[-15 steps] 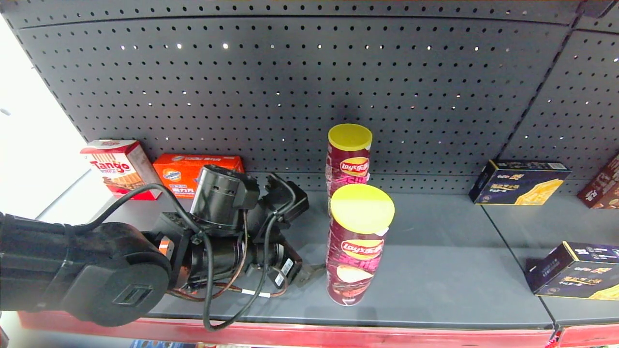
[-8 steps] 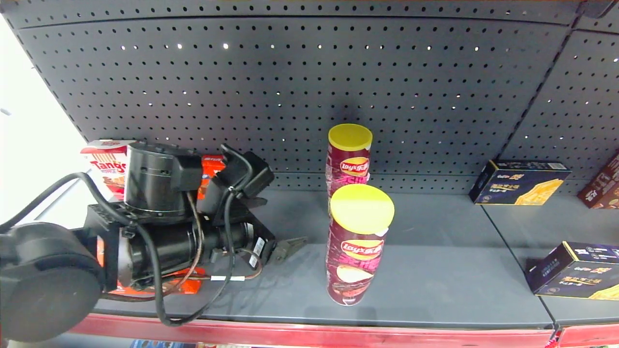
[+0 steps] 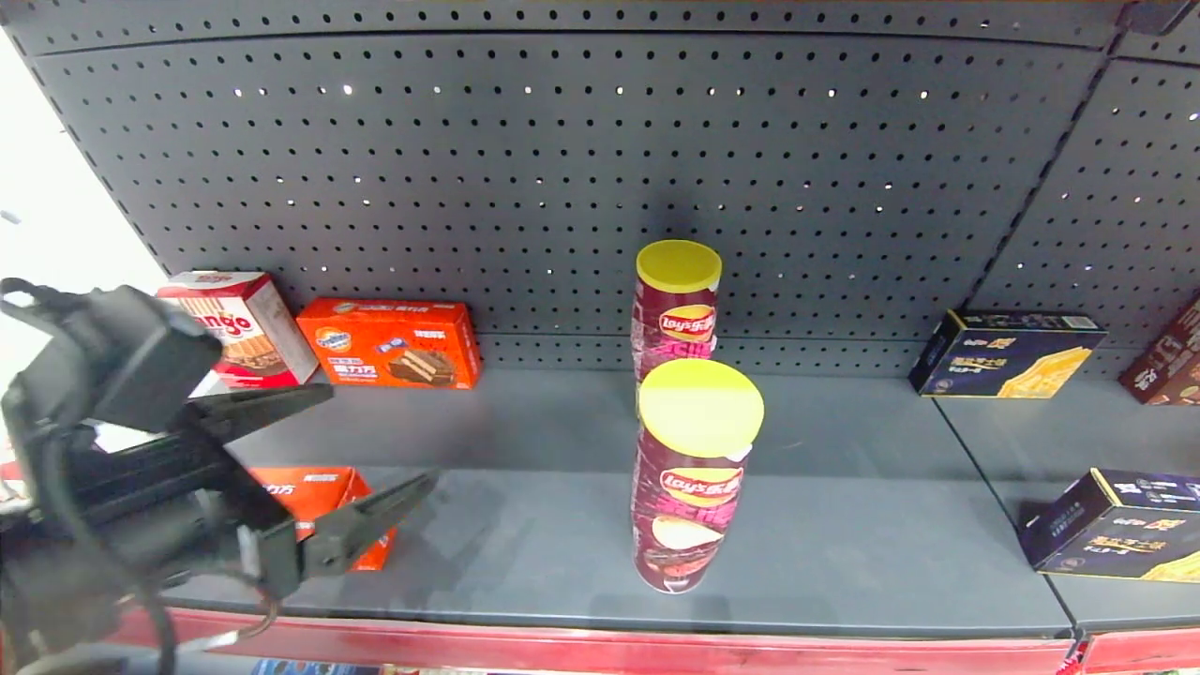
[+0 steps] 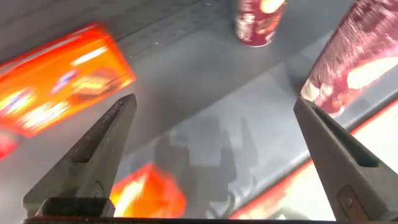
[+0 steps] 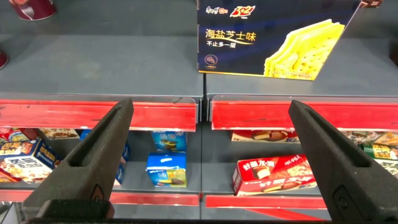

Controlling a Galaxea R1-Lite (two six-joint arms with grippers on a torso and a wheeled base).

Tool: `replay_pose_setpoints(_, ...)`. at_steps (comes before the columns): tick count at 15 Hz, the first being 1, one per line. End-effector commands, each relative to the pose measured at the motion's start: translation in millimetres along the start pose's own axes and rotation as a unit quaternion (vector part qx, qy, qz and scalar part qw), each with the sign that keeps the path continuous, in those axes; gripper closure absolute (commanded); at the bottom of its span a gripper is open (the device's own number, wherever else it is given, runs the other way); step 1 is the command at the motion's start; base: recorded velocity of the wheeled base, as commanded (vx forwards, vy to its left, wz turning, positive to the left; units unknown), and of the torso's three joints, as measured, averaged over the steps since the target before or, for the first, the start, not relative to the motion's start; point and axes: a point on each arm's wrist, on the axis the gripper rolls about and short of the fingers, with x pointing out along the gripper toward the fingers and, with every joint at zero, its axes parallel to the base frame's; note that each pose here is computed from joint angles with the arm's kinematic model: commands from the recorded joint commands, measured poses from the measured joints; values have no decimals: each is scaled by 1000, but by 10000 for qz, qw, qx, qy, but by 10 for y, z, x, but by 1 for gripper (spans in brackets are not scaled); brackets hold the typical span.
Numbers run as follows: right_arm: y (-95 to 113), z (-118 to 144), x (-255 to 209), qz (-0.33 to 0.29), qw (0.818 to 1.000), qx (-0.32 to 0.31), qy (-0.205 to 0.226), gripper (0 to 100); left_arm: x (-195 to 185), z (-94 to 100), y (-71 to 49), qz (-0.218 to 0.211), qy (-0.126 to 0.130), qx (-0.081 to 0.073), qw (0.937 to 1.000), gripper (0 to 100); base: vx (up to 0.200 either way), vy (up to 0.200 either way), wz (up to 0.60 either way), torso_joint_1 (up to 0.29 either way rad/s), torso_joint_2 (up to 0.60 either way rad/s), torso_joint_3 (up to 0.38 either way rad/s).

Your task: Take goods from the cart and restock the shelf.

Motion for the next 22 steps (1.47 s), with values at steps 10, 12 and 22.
replay_pose_setpoints(10,0,1,1,1,10000,0,6,0,-1463,-1576,-339,2763,-739,-868,9543,0,0,0,0,0,0,0)
replay_pose_setpoints(12,0,1,1,1,10000,0,6,0,-1446,-1617,-360,2593,-576,-1091,9579,0,0,0,0,0,0,0)
replay_pose_setpoints(22,0,1,1,1,10000,0,6,0,-1469,-1684,-428,2526,-619,-1042,9599,0,0,0,0,0,0,0)
